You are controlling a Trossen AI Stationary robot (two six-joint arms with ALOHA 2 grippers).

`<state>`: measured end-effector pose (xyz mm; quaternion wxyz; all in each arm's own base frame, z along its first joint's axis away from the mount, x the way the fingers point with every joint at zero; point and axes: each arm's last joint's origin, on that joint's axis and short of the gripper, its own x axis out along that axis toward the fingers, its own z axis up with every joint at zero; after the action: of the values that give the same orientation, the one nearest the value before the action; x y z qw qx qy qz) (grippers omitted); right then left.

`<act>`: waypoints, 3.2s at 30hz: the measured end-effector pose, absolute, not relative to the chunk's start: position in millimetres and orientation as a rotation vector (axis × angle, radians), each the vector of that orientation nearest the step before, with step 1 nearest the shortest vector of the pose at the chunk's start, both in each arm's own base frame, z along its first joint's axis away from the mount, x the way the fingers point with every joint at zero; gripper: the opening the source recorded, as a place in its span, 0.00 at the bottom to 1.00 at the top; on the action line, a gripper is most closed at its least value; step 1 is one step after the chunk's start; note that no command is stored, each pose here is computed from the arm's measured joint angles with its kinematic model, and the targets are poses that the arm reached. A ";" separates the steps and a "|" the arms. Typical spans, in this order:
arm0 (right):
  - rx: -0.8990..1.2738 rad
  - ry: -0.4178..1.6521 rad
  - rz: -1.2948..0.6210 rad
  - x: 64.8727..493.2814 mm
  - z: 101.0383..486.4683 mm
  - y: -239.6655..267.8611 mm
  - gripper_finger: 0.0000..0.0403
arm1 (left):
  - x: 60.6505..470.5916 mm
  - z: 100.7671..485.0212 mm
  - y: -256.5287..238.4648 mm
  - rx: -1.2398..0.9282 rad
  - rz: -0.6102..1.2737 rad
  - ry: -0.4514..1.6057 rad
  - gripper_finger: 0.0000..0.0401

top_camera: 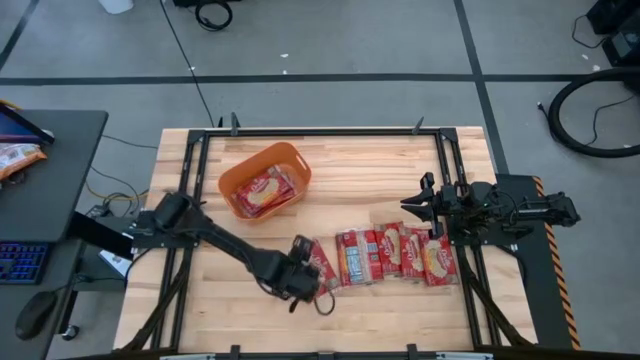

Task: Sort popcorn bags into baskets
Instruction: Put the popcorn bag into the orange bin

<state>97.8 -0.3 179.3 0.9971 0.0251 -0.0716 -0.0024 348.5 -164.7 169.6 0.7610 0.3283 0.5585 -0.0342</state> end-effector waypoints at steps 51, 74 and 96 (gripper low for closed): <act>0.050 -0.146 -0.004 97.8 179.5 -0.3 0.16 | 350.6 140.2 -175.3 0.882 0.134 1.240 0.03; 0.050 -0.146 -0.005 97.8 179.6 -0.3 0.16 | 352.3 260.5 -141.6 0.648 0.655 1.227 0.01; 0.050 -0.189 -0.003 97.2 183.7 -0.3 0.16 | 258.2 245.3 -39.7 0.129 1.069 1.353 0.02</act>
<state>97.2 -0.3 183.7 0.9952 0.0251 -0.0944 -0.0016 258.2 -39.7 245.3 0.6491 0.0569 0.5952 0.4702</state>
